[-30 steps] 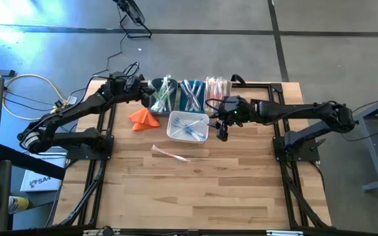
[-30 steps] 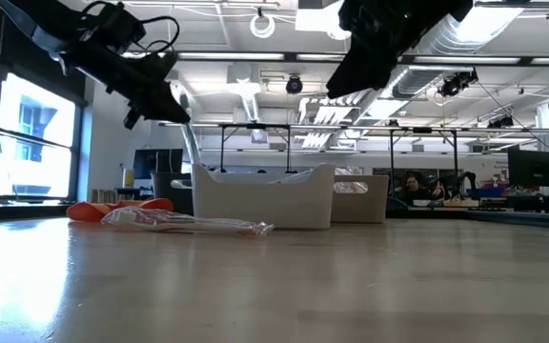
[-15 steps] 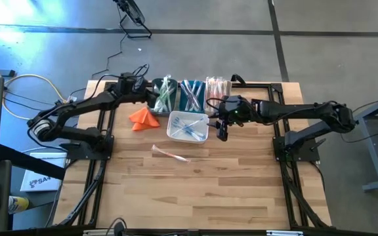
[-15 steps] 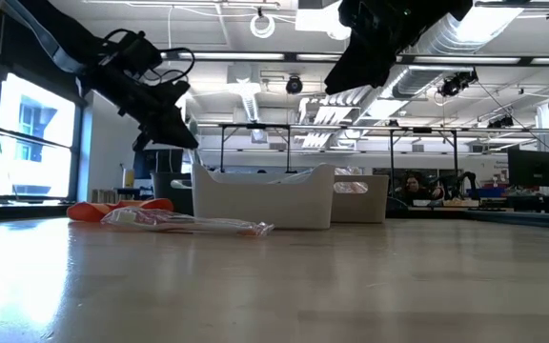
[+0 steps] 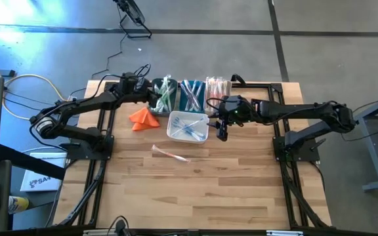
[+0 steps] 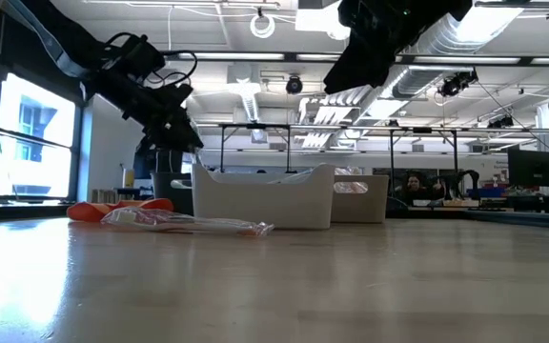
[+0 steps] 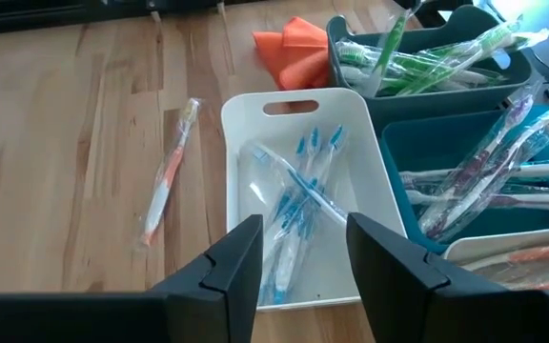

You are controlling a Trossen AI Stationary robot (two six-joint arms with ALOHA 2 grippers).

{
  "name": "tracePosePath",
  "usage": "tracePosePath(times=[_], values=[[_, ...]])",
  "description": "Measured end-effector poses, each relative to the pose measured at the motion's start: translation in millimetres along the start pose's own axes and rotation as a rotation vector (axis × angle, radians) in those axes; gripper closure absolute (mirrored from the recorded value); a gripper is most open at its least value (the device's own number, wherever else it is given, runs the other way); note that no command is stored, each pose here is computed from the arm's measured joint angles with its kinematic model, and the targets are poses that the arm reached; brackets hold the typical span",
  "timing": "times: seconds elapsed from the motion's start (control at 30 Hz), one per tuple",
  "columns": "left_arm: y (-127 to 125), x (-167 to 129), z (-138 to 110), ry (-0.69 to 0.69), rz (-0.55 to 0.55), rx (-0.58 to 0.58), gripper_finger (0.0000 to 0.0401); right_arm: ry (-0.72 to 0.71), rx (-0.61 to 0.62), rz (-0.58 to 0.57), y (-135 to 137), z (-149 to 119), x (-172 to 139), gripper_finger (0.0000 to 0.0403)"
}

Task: Pick & Place Toothbrushes
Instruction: Put the green toothbrush into the dark blue bin, then put the orange toothbrush into the gray bin

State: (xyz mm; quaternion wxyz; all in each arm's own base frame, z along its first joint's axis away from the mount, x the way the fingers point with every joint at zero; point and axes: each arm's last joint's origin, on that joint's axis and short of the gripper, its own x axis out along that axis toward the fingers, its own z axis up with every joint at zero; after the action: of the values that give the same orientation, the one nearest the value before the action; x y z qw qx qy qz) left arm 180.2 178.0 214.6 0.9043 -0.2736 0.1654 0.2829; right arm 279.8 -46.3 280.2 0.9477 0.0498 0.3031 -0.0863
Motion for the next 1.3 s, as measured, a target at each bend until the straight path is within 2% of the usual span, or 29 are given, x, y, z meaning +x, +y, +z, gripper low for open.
tracePosePath(times=[0.23, 0.37, 0.53, 0.77, 1.0, 1.3], values=[[-3.7, -0.7, 11.1, -0.114, -0.03, 0.069, 0.0252, -0.015, 0.0, 0.001, 0.1, 1.5, 0.1, 0.0257], [-3.3, -0.6, 10.1, -0.103, -0.026, 0.074, 0.0237, -0.015, 0.0, 0.001, 0.1, 1.5, 0.0, 0.0257], [-2.9, -0.4, 8.8, -0.09, -0.021, 0.09, 0.0235, -0.016, 0.0, 0.001, 0.1, 1.6, 0.1, 0.0257], [-6.5, -2.0, 18.6, -0.193, -0.047, 0.149, 0.0234, -0.021, 0.0, 0.001, 0.1, 2.1, 0.0, 0.0257], [-10.0, -4.3, 27.3, -0.291, -0.057, 0.263, 0.0234, -0.021, 0.006, 0.001, 0.1, 2.1, 0.0, 0.0257], [-12.4, -6.6, 33.4, -0.366, -0.048, 0.366, 0.0234, -0.022, 0.005, 0.001, 0.1, 2.1, 0.0, 0.0257]])
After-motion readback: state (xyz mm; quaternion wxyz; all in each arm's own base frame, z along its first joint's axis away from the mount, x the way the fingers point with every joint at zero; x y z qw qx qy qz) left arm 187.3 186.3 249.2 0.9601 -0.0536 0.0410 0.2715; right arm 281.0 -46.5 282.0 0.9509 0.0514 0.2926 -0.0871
